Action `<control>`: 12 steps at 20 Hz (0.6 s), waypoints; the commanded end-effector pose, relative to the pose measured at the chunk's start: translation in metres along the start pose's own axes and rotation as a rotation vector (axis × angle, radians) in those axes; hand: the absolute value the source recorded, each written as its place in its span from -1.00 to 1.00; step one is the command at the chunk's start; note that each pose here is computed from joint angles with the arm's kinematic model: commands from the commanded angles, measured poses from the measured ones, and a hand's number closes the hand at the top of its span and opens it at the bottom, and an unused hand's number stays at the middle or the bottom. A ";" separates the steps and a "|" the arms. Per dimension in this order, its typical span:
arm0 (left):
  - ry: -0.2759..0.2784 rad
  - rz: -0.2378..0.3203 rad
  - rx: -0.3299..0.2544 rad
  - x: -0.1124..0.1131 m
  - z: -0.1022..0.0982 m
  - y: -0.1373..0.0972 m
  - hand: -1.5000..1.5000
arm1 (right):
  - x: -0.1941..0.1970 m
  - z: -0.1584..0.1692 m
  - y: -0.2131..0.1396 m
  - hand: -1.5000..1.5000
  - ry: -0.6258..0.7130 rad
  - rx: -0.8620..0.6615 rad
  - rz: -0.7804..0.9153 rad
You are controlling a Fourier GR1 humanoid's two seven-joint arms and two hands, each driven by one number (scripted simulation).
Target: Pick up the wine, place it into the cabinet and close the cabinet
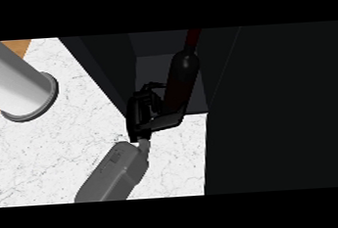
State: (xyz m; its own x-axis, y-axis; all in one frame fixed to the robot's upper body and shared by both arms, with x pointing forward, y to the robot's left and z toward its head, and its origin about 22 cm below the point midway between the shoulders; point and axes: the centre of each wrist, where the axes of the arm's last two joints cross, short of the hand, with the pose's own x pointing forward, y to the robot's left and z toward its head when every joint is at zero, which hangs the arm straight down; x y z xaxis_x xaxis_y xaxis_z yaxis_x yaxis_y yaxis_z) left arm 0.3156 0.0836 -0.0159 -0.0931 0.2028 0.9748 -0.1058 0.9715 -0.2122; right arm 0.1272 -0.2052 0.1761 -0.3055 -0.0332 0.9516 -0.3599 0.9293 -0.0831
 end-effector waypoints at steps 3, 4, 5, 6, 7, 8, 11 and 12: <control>0.029 0.062 0.030 -0.008 -0.006 -0.003 1.00 | 0.033 0.027 -0.007 -1.00 -0.078 0.038 -0.031; 0.026 0.044 0.036 -0.006 -0.019 0.001 1.00 | 0.045 0.032 0.007 -1.00 -0.069 0.047 -0.049; 0.040 0.063 0.023 -0.006 -0.012 -0.007 1.00 | 0.035 0.025 0.002 -1.00 -0.076 0.020 -0.062; 0.052 0.061 0.024 -0.005 -0.026 -0.003 1.00 | 0.040 0.024 0.000 -1.00 -0.075 0.048 -0.031; 0.040 0.064 0.031 0.007 -0.024 -0.018 1.00 | 0.036 0.025 -0.003 -1.00 -0.078 0.040 -0.046; 0.040 0.056 0.057 0.001 -0.037 -0.006 1.00 | 0.030 0.024 0.000 -1.00 -0.085 0.014 -0.070; 0.038 0.044 0.048 0.003 -0.039 -0.012 1.00 | 0.032 0.028 -0.005 -1.00 -0.073 0.027 -0.049; 0.047 0.064 0.045 0.013 -0.051 -0.014 1.00 | 0.040 0.034 -0.003 -1.00 -0.073 0.041 -0.049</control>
State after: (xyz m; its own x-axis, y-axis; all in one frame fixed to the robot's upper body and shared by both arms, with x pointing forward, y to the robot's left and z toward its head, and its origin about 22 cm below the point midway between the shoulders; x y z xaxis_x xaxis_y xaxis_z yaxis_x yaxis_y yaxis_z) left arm 0.3497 0.0807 -0.0108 -0.0600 0.2591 0.9640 -0.1423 0.9536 -0.2652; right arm 0.1276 -0.2122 0.1753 -0.3138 -0.0120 0.9494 -0.3397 0.9351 -0.1005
